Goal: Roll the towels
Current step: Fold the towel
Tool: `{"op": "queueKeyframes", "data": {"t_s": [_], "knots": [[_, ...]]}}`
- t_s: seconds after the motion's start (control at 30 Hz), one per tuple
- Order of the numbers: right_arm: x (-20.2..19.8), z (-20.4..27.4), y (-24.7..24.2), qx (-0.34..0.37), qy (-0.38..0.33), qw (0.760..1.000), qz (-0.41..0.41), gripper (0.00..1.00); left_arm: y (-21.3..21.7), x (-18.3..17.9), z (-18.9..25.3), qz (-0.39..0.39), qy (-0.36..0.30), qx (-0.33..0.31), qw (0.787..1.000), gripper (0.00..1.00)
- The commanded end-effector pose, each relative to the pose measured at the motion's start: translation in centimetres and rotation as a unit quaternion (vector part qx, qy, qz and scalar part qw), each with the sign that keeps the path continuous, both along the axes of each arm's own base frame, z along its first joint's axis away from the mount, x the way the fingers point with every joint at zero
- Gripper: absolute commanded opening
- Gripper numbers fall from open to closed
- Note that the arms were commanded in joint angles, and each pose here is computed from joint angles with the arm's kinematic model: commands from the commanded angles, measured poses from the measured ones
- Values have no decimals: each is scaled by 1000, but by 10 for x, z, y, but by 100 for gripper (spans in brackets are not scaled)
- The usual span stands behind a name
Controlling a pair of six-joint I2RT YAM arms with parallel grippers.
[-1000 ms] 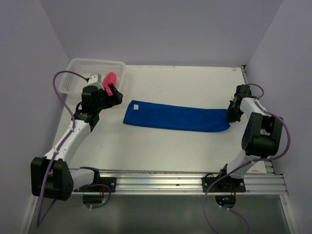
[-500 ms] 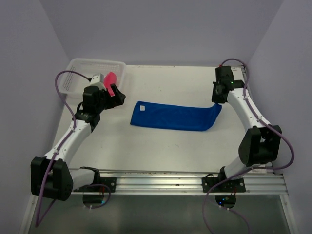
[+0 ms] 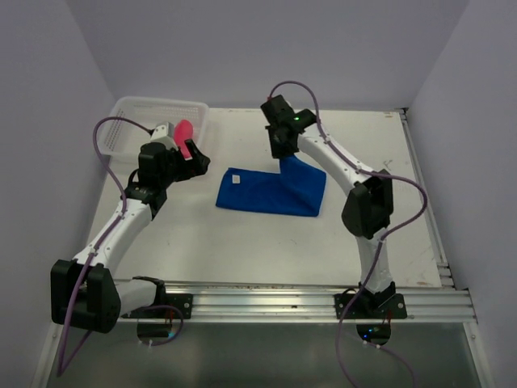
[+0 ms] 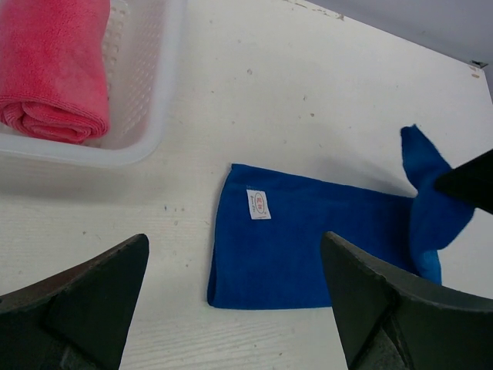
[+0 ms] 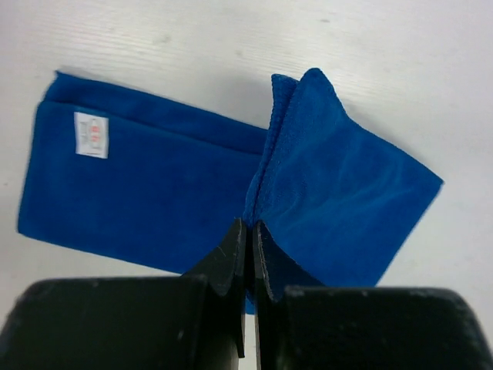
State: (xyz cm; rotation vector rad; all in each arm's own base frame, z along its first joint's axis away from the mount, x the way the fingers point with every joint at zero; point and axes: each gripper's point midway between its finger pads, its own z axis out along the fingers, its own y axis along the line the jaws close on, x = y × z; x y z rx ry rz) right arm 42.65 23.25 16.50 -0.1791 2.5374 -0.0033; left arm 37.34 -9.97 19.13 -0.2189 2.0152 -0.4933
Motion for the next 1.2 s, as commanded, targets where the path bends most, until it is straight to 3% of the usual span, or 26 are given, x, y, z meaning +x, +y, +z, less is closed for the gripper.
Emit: {"op": "queueKeyframes", "data": {"t_s": [0.0, 0.3, 0.73, 1.17], "knots": [[-8, 0, 47, 29, 24, 999, 18, 0, -4, 2, 18, -7, -29, -6, 1000, 96], [-19, -32, 128, 108, 56, 991, 57, 0, -6, 1, 17, -9, -29, -5, 1000, 96], [-22, 5, 131, 139, 29, 988, 54, 0, -8, 1, 19, -14, -31, -9, 999, 96], [-24, 14, 164, 195, 28, 978, 62, 0, -8, 1, 18, -15, -31, -9, 999, 97]]}}
